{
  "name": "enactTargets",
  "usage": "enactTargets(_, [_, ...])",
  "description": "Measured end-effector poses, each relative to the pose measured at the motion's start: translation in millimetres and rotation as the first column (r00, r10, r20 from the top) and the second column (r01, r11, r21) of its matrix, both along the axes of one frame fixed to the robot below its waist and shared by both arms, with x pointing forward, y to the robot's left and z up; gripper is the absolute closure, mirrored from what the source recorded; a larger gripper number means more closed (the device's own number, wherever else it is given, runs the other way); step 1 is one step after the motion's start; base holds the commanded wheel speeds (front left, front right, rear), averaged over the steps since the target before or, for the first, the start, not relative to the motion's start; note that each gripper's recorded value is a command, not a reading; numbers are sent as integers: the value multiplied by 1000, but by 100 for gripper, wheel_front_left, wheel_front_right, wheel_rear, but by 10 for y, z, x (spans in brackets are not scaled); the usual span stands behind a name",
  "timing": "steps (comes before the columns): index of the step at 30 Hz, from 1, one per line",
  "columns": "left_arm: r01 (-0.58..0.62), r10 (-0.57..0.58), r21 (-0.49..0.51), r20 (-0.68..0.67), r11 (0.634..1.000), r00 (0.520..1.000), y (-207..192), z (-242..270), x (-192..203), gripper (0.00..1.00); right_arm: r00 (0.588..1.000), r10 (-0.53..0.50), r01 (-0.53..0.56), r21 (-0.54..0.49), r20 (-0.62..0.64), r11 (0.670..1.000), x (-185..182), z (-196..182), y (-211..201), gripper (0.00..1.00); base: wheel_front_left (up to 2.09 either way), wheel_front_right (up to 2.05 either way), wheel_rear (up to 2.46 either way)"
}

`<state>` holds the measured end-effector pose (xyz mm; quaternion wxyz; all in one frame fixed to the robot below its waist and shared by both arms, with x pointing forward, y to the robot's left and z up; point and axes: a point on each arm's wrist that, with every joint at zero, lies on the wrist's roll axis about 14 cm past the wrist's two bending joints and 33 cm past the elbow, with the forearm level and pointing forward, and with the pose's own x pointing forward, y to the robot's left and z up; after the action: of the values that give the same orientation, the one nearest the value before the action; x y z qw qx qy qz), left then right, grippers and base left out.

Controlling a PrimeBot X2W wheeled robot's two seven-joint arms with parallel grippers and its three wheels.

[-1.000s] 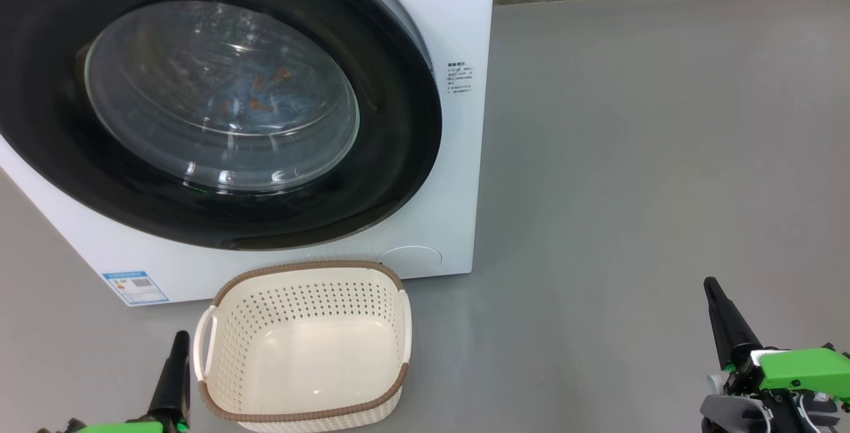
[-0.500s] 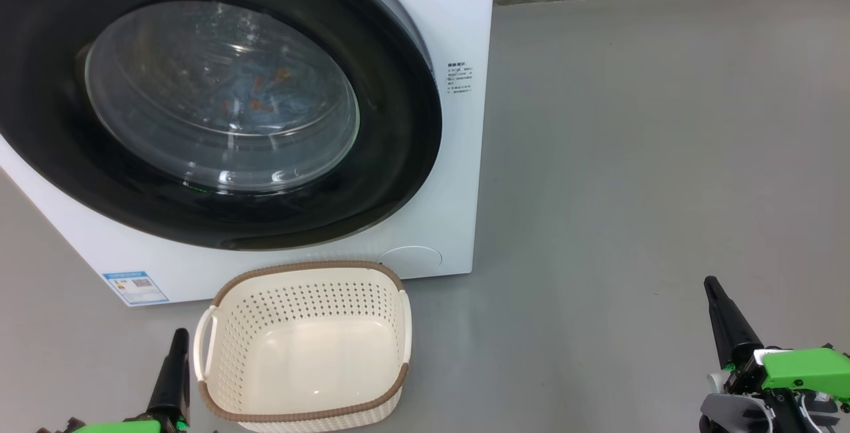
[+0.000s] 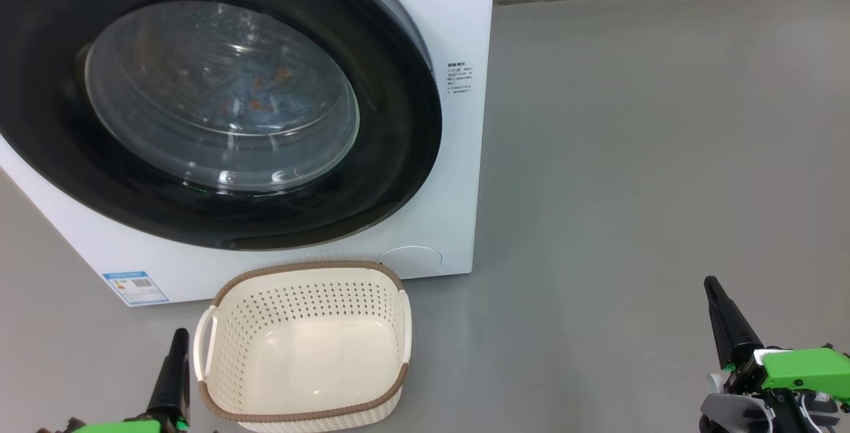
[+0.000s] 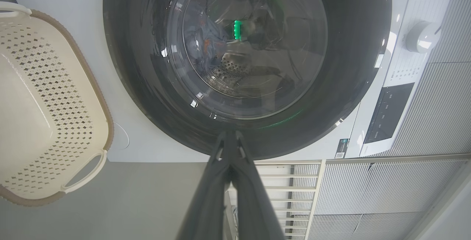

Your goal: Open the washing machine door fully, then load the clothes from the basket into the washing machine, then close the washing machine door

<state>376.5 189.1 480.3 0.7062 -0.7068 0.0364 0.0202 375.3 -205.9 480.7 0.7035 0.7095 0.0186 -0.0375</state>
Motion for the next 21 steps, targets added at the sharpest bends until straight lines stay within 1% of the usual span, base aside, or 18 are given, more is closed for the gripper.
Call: enactTargets(21, [0,0,0,0,1000,1000,0,0,0,100,1000,0,0,0,0,1000,0,0,0,100,0,0,0])
